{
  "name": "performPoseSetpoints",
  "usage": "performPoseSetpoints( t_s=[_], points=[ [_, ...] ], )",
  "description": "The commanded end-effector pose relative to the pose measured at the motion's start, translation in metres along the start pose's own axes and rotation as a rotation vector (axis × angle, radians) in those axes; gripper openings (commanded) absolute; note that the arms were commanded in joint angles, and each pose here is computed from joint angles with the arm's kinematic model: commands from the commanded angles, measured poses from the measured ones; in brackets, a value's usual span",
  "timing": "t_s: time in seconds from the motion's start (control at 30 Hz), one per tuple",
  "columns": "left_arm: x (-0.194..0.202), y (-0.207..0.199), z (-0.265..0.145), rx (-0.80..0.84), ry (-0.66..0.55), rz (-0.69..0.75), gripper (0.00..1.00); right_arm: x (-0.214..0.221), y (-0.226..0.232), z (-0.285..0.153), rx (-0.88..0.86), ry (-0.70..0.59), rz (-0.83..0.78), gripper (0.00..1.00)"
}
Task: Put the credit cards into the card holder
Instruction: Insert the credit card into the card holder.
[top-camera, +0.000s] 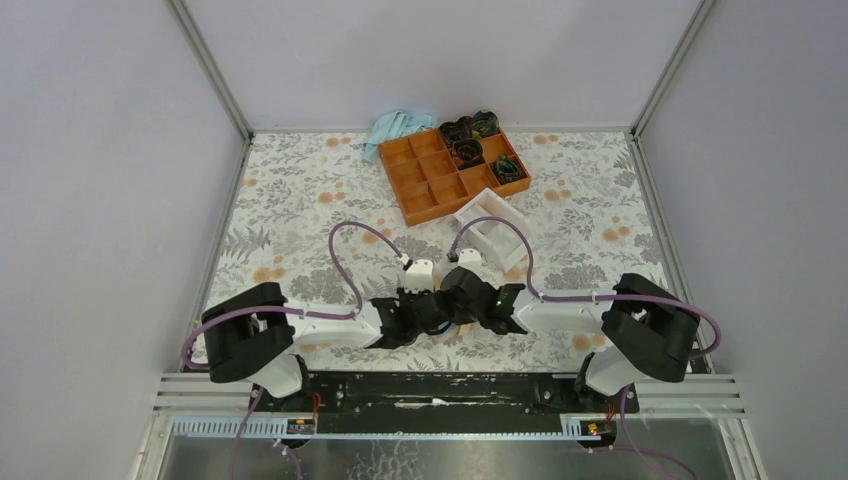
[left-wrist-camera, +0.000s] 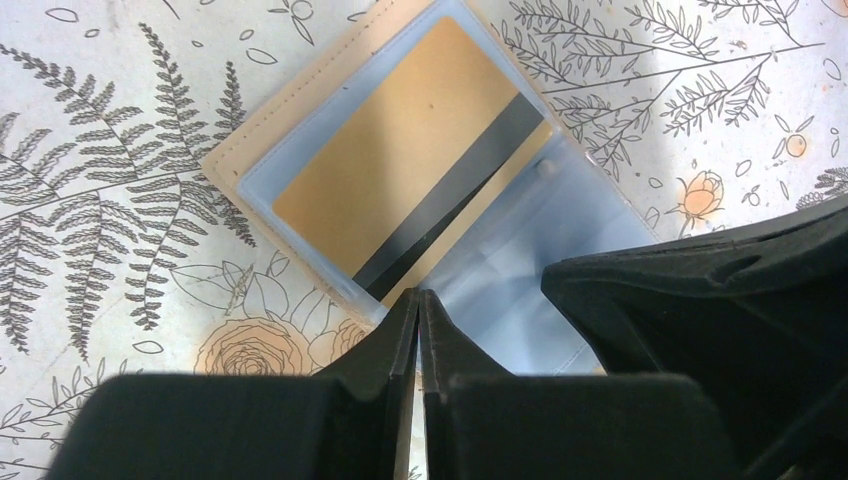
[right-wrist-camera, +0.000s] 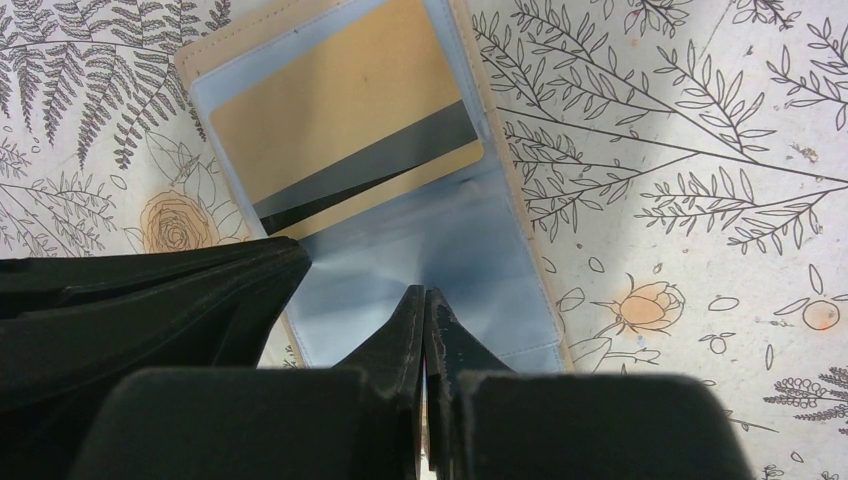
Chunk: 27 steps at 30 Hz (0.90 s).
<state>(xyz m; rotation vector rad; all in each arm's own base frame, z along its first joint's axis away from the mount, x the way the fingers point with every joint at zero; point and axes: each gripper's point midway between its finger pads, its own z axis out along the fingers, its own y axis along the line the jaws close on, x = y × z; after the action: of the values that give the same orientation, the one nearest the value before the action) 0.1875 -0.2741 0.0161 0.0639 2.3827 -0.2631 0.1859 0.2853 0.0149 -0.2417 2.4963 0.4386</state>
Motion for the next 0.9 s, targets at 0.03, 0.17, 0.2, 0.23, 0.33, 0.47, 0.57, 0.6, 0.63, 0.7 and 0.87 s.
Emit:
performPoseSetpoints(
  t_s=[0.03, 0.17, 0.2, 0.23, 0.33, 0.47, 0.57, 0.6, 0.63, 0.7, 0.87],
  points=[
    [-0.032, -0.010, -0.003, -0.006, -0.111, -0.029, 0.08, 0.026, -0.016, -0.001, 0.052, 0.076, -0.049, 0.00],
    [-0.037, -0.015, -0.003, -0.003, -0.126, -0.028, 0.08, 0.029, -0.017, -0.001, 0.052, 0.083, -0.051, 0.00],
    [-0.038, -0.016, -0.002, -0.003, -0.127, -0.027, 0.08, 0.029, -0.016, 0.000, 0.049, 0.086, -0.050, 0.00],
    [-0.038, -0.017, -0.001, -0.003, -0.128, -0.027, 0.08, 0.030, -0.016, 0.000, 0.051, 0.087, -0.048, 0.00],
    [-0.040, -0.021, 0.001, -0.006, -0.132, -0.021, 0.08, 0.031, -0.018, 0.000, 0.053, 0.090, -0.048, 0.00],
    [-0.043, -0.022, 0.003, -0.012, -0.143, -0.018, 0.08, 0.032, -0.017, -0.001, 0.049, 0.092, -0.049, 0.00],
    [-0.046, -0.023, 0.003, -0.016, -0.154, -0.019, 0.08, 0.033, -0.017, -0.001, 0.050, 0.093, -0.047, 0.00],
    [-0.048, -0.022, 0.002, -0.020, -0.160, -0.021, 0.08, 0.033, -0.017, -0.001, 0.050, 0.093, -0.046, 0.00],
    [-0.050, -0.023, 0.001, -0.019, -0.167, -0.023, 0.08, 0.033, -0.017, -0.001, 0.050, 0.094, -0.047, 0.00],
    [-0.055, -0.023, -0.001, -0.021, -0.185, -0.029, 0.08, 0.034, -0.017, -0.001, 0.050, 0.095, -0.047, 0.00],
    [-0.066, -0.025, -0.008, -0.013, -0.212, -0.041, 0.08, 0.034, -0.017, -0.001, 0.048, 0.095, -0.049, 0.00]
  ],
)
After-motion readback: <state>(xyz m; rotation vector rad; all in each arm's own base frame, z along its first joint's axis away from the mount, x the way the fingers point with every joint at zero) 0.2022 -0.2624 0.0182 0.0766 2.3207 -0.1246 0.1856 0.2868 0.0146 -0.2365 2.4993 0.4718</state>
